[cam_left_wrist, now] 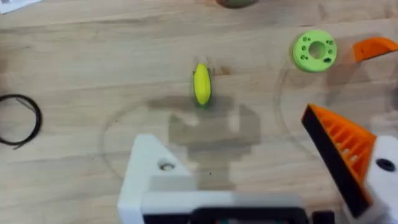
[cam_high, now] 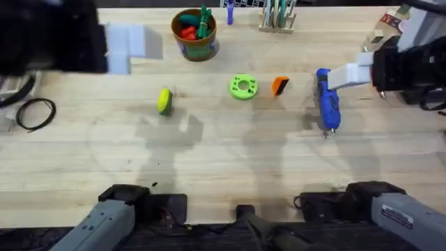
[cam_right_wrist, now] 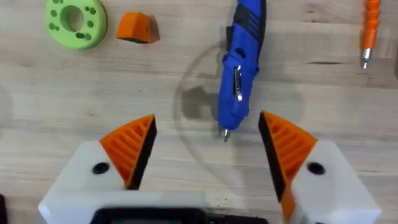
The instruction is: Pick up the gripper from the table and insert it into the empty holder that is missing its gripper. Then pick up a screw, insert it into the mounting hole, and use the screwdriver to tighten it. Finally, clean up the table by picking up the vegetable and placing it into the bucket.
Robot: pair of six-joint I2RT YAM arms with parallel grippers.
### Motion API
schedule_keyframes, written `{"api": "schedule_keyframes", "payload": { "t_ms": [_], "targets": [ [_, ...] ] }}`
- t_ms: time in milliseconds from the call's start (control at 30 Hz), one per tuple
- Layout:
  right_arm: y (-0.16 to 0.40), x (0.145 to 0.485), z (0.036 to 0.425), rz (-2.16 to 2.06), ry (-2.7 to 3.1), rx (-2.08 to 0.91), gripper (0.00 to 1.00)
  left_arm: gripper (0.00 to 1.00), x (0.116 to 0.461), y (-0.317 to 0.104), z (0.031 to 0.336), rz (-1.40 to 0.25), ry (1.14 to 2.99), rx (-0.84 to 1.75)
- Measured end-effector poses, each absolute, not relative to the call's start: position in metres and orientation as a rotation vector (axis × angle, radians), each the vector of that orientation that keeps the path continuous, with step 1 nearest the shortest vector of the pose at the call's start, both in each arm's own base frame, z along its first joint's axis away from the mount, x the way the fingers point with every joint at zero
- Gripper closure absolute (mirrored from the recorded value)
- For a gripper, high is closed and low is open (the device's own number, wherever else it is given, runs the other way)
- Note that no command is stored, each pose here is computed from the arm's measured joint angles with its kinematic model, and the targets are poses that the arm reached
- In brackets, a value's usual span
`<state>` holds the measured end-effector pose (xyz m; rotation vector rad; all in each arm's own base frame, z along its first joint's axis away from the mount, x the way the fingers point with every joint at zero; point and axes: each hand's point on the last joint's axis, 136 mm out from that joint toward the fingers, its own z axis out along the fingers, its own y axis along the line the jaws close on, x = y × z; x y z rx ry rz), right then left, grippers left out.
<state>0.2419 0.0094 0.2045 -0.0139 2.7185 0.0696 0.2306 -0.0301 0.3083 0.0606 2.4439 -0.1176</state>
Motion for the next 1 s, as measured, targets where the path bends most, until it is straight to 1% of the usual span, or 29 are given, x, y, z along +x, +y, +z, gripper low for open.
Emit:
{"api": "schedule_keyframes", "payload": {
  "t_ms": [67,100,167,200,233,267,300,367,633,733,833,933,1000],
  "targets": [
    [0.009,0.242,0.204,0.07,2.719,-0.014,0.01,0.013,0.218,-0.029,0.309,-0.117,2.449,0.06],
    [0.009,0.242,0.204,0.07,2.719,-0.014,0.01,0.064,0.21,-0.028,0.307,-0.115,2.464,0.058],
    [0.009,0.242,0.204,0.07,2.719,-0.014,0.01,0.367,0.193,-0.025,0.3,-0.106,2.516,0.06],
    [0.009,0.242,0.204,0.07,2.719,-0.014,0.01,0.301,0.184,-0.023,0.296,-0.093,2.546,0.066],
    [0.009,0.242,0.204,0.07,2.718,-0.014,0.01,0.148,0.176,-0.022,0.291,-0.089,2.579,0.065],
    [0.009,0.242,0.204,0.07,2.718,-0.014,0.01,0.046,0.164,-0.02,0.285,-0.079,2.63,0.06],
    [0.009,0.242,0.204,0.07,2.719,-0.014,0.01,0.024,0.153,-0.018,0.28,-0.067,2.679,0.059],
    [0.009,0.242,0.204,0.07,2.719,-0.014,0.01,0.017,0.14,-0.016,0.273,-0.057,2.739,0.06],
    [0.009,0.242,0.204,0.069,2.719,-0.014,0.01,0.015,0.143,-0.016,0.275,-0.054,2.719,0.057],
    [0.009,0.242,0.204,0.07,2.719,-0.014,0.01,0.016,0.153,-0.015,0.285,-0.058,2.633,0.041],
    [0.009,0.242,0.204,0.07,2.719,-0.014,0.01,0.015,0.164,-0.014,0.302,-0.062,2.486,0.04],
    [0.009,0.242,0.204,0.07,2.719,-0.014,0.01,0.016,0.165,-0.015,0.313,-0.064,2.34,0.058],
    [0.009,0.242,0.204,0.07,2.719,-0.014,0.01,0.015,0.166,-0.015,0.315,-0.062,2.251,0.069]
  ]
}}
